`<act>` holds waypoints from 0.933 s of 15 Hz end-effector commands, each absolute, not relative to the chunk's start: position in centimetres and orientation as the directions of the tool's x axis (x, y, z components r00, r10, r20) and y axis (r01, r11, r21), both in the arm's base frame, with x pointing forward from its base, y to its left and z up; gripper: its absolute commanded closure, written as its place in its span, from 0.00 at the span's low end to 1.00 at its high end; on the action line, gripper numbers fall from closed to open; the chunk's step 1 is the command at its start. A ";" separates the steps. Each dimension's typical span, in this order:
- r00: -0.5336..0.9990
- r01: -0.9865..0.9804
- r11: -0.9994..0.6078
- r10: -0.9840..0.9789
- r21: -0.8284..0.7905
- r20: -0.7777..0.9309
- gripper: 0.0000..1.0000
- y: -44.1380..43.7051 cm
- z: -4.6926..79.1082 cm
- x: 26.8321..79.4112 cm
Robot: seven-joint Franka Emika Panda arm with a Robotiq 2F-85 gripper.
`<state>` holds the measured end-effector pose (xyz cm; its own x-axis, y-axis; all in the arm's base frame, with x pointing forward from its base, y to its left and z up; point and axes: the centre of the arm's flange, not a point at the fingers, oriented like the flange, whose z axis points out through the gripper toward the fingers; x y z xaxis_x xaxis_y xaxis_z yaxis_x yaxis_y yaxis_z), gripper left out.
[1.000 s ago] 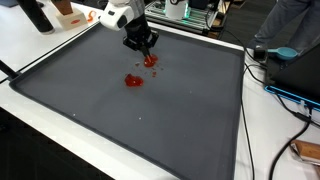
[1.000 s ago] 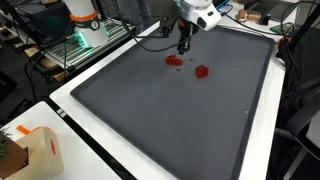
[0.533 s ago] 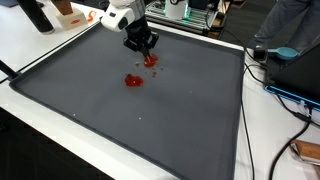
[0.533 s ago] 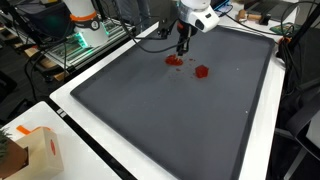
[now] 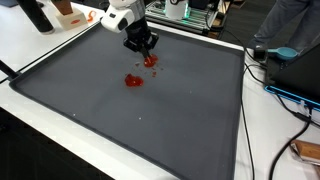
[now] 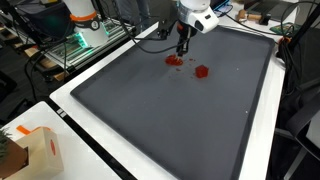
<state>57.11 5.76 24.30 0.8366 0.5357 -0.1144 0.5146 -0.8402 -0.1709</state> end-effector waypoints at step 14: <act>0.867 0.476 -0.874 0.485 -0.100 -0.115 0.97 4.7 24.1 57.0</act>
